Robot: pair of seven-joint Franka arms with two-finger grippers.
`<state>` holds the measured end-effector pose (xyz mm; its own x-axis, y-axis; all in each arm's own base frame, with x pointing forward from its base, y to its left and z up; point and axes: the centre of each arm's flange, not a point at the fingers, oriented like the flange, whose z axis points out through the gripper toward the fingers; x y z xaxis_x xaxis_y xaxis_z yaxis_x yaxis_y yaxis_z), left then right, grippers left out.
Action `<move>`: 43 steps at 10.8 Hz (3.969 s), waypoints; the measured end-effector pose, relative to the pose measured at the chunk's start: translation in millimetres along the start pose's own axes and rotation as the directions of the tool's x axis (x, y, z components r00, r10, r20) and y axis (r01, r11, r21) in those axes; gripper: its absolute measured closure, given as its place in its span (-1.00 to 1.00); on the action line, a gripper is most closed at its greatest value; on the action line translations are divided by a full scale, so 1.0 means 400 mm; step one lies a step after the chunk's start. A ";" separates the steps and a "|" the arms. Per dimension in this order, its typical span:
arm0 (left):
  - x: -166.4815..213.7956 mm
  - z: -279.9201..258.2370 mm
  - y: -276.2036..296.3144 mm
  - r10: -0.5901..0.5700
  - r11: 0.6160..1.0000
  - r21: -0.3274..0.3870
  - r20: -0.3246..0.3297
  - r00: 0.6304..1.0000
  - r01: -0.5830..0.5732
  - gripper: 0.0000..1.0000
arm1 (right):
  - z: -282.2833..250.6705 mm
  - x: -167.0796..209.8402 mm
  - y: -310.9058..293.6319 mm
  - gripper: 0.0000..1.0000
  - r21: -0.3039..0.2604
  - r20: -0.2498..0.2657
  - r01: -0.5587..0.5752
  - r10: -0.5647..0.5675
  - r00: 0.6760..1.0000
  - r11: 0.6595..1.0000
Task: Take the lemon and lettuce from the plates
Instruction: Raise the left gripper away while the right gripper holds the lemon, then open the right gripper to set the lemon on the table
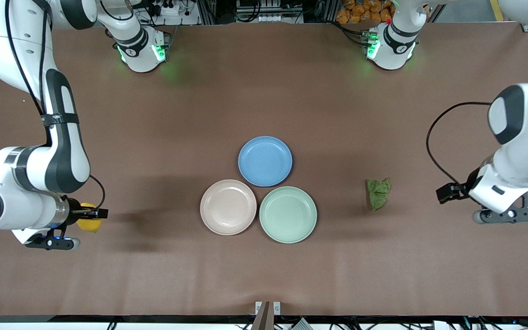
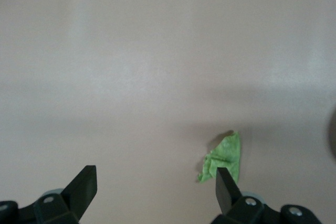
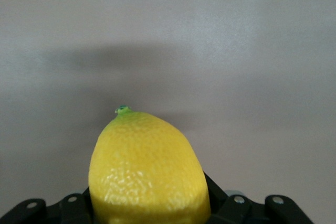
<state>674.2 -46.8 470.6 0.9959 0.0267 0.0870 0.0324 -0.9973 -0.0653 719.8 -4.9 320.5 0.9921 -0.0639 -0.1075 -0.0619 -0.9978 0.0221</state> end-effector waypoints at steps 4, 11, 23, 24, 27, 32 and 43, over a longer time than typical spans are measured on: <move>-0.043 -0.107 -0.026 -0.023 1.000 -0.012 0.026 0.999 0.023 -1.00 | 0.098 -0.101 0.099 -0.35 0.008 -0.073 0.007 -0.006 0.997 1.000; -0.116 -0.177 0.007 -0.083 0.996 -0.021 0.122 0.989 0.086 -1.00 | 0.192 -0.217 0.114 -0.35 0.008 -0.162 0.009 -0.008 0.987 1.000; -0.261 -0.359 0.045 -0.088 0.993 -0.075 0.063 0.994 0.093 -1.00 | 0.323 -0.286 0.158 -0.34 -0.010 -0.221 0.010 -0.012 0.975 1.000; -0.277 -0.361 0.045 -0.088 0.993 -0.076 0.067 0.994 0.093 -1.00 | 0.335 -0.287 0.154 -0.34 -0.011 -0.218 0.012 -0.014 0.976 1.000; -0.308 -0.364 0.045 -0.067 0.995 -0.072 0.068 0.995 0.072 -1.00 | 0.348 -0.287 0.143 -0.60 -0.008 -0.214 0.017 -0.018 0.977 1.000; -0.313 -0.370 0.046 -0.041 0.996 -0.074 0.061 0.997 0.046 -1.00 | 0.282 -0.251 0.136 -1.00 0.006 -0.171 0.022 -0.021 0.985 1.000; -0.316 -0.379 0.044 0.029 0.997 -0.079 0.042 0.999 -0.026 -1.00 | -0.006 -0.219 0.153 -1.00 0.046 -0.086 0.006 -0.002 0.996 0.999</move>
<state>536.0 -77.9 609.1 0.9990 0.0003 0.0437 -0.0002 -0.9999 0.0108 629.3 -60.4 333.7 0.9979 -0.0607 -0.0217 -0.0612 -0.9978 -0.0238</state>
